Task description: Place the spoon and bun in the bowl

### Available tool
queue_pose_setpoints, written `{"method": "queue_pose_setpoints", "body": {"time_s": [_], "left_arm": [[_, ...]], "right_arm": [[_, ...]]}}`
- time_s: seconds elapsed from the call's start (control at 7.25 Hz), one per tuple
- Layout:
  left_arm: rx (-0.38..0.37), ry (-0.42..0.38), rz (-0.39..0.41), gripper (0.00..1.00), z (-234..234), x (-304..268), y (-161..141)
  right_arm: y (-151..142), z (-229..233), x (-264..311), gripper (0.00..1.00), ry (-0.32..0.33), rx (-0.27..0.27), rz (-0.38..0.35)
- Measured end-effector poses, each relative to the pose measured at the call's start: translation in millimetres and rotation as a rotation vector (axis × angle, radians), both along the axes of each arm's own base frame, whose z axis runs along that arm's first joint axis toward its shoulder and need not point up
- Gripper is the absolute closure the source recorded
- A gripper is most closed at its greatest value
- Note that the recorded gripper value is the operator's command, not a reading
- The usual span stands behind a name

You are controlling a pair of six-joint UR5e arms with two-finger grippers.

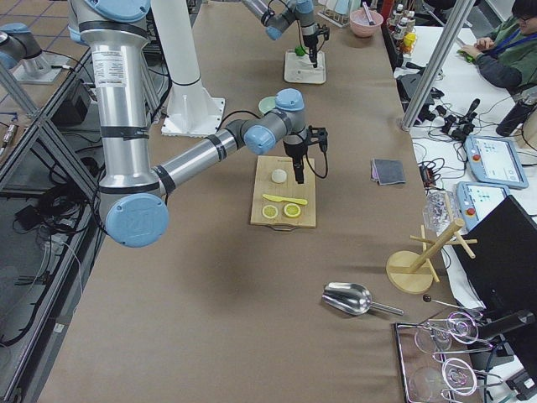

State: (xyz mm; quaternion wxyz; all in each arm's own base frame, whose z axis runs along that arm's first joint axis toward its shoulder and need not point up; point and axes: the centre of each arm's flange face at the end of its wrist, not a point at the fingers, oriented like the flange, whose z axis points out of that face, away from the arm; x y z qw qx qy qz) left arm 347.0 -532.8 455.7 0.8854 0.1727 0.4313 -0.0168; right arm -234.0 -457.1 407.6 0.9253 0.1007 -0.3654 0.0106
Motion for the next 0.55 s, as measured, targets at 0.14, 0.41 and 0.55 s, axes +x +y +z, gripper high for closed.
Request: {"method": "queue_pose_setpoints", "body": {"time_s": [0.14,0.41,0.55], "left_arm": [[-0.025,0.065,-0.039,1.0,-33,7,-1],[-0.101,0.218,-0.095,1.0,-112,64,20],[-0.118,0.272,-0.119,1.0,-143,98,44]], "right_arm": [[0,0,0,0.0,-0.001,-0.002,0.002],[0,0,0,0.0,-0.002,-0.005,0.005],[0,0,-1,0.0,-0.002,-0.006,0.005]]}}
